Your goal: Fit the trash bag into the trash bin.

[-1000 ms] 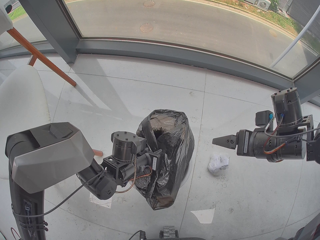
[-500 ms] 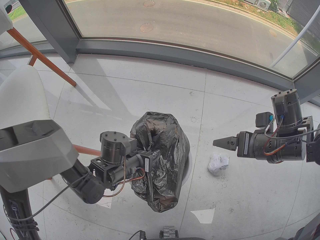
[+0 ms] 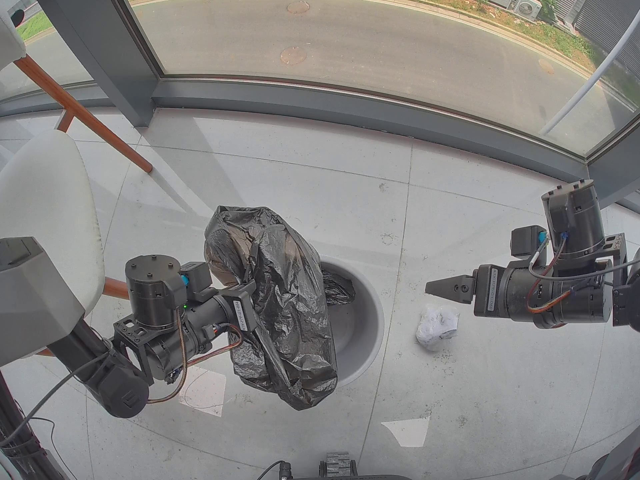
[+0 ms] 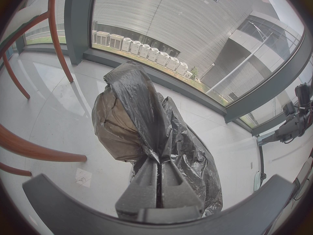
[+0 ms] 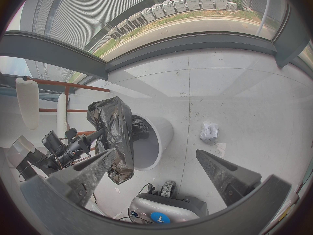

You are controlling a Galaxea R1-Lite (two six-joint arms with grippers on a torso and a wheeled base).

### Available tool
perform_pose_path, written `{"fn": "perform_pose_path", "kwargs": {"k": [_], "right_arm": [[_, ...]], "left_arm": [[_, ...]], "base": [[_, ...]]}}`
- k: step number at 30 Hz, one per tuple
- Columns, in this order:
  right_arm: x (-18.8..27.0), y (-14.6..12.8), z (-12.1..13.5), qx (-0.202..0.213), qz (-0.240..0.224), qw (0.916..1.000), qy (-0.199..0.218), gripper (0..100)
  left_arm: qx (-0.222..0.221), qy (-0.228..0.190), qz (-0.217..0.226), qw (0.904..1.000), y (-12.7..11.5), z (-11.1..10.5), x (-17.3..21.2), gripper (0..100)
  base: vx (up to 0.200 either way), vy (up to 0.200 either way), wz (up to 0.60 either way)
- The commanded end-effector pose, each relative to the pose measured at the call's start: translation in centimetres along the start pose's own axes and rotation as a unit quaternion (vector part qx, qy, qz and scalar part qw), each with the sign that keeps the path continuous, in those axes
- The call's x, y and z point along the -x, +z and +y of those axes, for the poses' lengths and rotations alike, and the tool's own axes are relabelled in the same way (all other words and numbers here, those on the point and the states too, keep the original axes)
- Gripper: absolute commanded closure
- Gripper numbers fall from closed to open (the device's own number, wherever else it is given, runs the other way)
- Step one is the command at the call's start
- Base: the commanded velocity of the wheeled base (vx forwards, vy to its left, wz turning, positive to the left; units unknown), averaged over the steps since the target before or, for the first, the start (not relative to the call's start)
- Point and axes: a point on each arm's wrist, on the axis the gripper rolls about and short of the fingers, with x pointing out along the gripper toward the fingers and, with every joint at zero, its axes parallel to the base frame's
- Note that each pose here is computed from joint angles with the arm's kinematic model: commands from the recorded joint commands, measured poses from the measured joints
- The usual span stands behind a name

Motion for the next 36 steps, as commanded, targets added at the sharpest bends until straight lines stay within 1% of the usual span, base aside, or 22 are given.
{"fn": "perform_pose_path", "kwargs": {"k": [1,10,12,15,16,18,19,21,24,27,33,36], "right_arm": [[0.0,-0.1,0.0,0.0,0.001,1.0,0.0,0],[-0.2,-0.3,0.1,0.003,0.007,1.0,0.002,0],[-0.2,-0.3,0.0,0.002,0.007,1.0,0.0,0],[-0.1,-0.3,0.0,0.002,0.007,1.0,0.0,0],[-0.1,-0.3,-0.1,0.001,0.007,1.0,-0.001,0],[-0.2,-0.4,-0.1,0.001,0.007,1.0,-0.001,0],[-0.2,-0.4,-0.1,0.0,0.008,1.0,-0.002,0],[-0.2,-0.4,-0.1,0.001,0.008,1.0,-0.002,0],[-0.2,-0.4,0.0,0.004,0.008,1.0,0.0,0],[-0.3,-0.4,0.0,0.004,0.01,0.9999,-0.001,0],[-0.3,-0.4,-0.1,0.002,0.01,0.9999,-0.002,0],[-0.3,-0.4,-0.1,0.002,0.009,0.9999,-0.003,0]], "left_arm": [[-0.004,-0.018,0.0,0.9998,-0.5,-1.1,0.0,100],[-0.016,-0.083,-0.026,0.996,-1.0,-5.7,-2.9,100],[-0.02,-0.091,-0.021,0.9954,-1.5,-6.4,-3.4,100],[-0.026,-0.095,-0.017,0.9949,-2.1,-6.7,-3.9,100],[-0.038,-0.098,-0.01,0.9944,-3.1,-7.0,-4.9,100],[-0.039,-0.1,-0.014,0.9941,-3.4,-7.1,-5.4,100],[-0.04,-0.102,-0.025,0.9937,-3.8,-7.3,-6.4,100],[-0.044,-0.103,-0.025,0.9934,-4.3,-7.3,-7.0,100],[-0.062,-0.099,-0.011,0.993,-6.2,-7.0,-8.4,100],[-0.063,-0.099,-0.018,0.9929,-7.0,-6.9,-9.3,100],[-0.064,-0.096,-0.016,0.9932,-7.3,-6.6,-9.2,100],[-0.064,-0.094,-0.019,0.9933,-7.0,-6.5,-9.1,100]], "base": [[0.0,0.0,0.0],[0.0,0.0,0.0],[0.0,0.0,0.0],[0.0,0.0,0.0],[0.0,0.0,0.0],[0.0,0.0,0.0],[0.0,0.0,0.0],[0.0,0.0,0.0],[0.0,0.0,0.0],[0.0,0.0,0.0],[0.0,0.0,0.0],[0.0,0.0,0.0]]}}
